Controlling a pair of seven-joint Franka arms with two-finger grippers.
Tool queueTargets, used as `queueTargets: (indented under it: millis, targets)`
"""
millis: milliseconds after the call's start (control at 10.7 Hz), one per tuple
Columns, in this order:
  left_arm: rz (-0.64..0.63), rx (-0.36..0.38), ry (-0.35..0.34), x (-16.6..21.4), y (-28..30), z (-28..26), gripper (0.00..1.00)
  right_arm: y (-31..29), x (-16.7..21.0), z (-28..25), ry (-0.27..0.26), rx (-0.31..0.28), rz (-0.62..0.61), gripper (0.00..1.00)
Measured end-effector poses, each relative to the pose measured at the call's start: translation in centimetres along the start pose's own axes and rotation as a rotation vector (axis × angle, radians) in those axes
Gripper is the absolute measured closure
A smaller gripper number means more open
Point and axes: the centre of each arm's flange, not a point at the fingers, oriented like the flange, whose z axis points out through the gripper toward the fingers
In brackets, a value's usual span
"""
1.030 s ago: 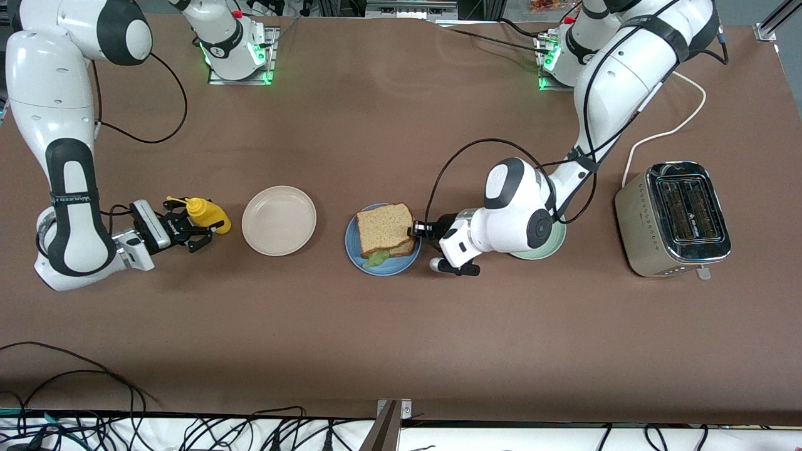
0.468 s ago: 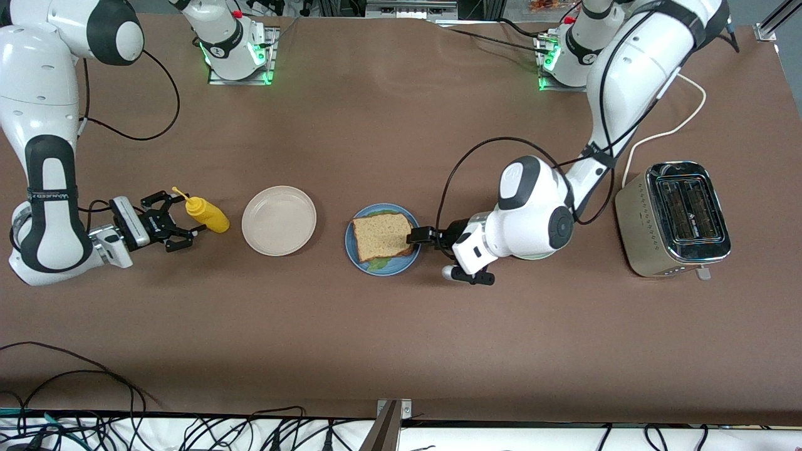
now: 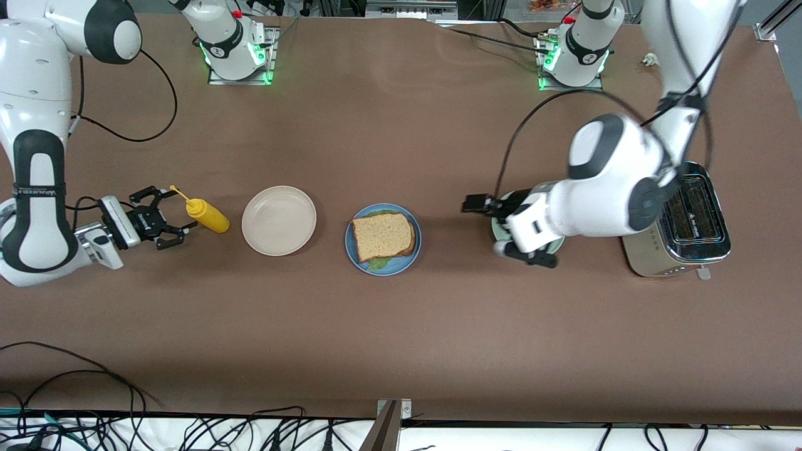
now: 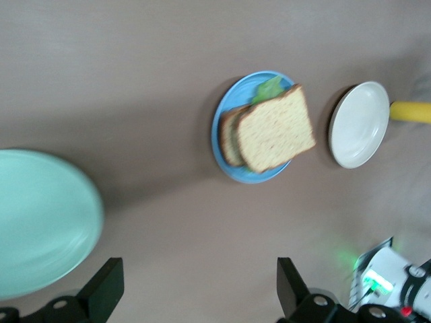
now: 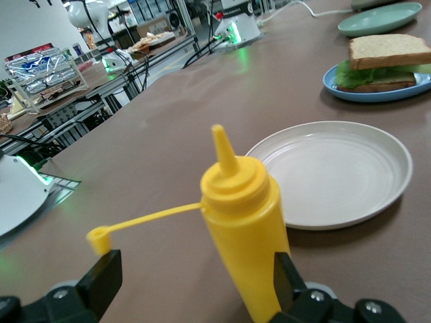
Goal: Make sandwich in blue plate with both arms
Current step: 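Open and withdraw the left gripper while the right gripper releases the mustard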
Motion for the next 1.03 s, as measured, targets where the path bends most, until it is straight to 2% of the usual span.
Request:
queueTargets:
  millis: [187,562,749,1030]
  targets:
    - [0.045,0.087,-0.009,-3.6,-2.3,-7.3,0.0,-0.5,2.9,-2.3,-0.038,0.021,0.079,0.0]
    - [0.072,0.329,0.043,-10.3,-4.6,-17.6,0.0,-2.0,8.2,-6.3,-0.154,0.004,0.213,0.0]
    - [0.055,0.392,0.077,-13.4,-4.8,-21.4,0.0,-2.4,9.7,-7.1,-0.177,-0.014,0.296,0.0]
    - [0.04,0.473,0.14,-17.4,-4.4,-25.5,0.0,-1.8,14.3,-7.4,-0.248,-0.046,0.504,0.0]
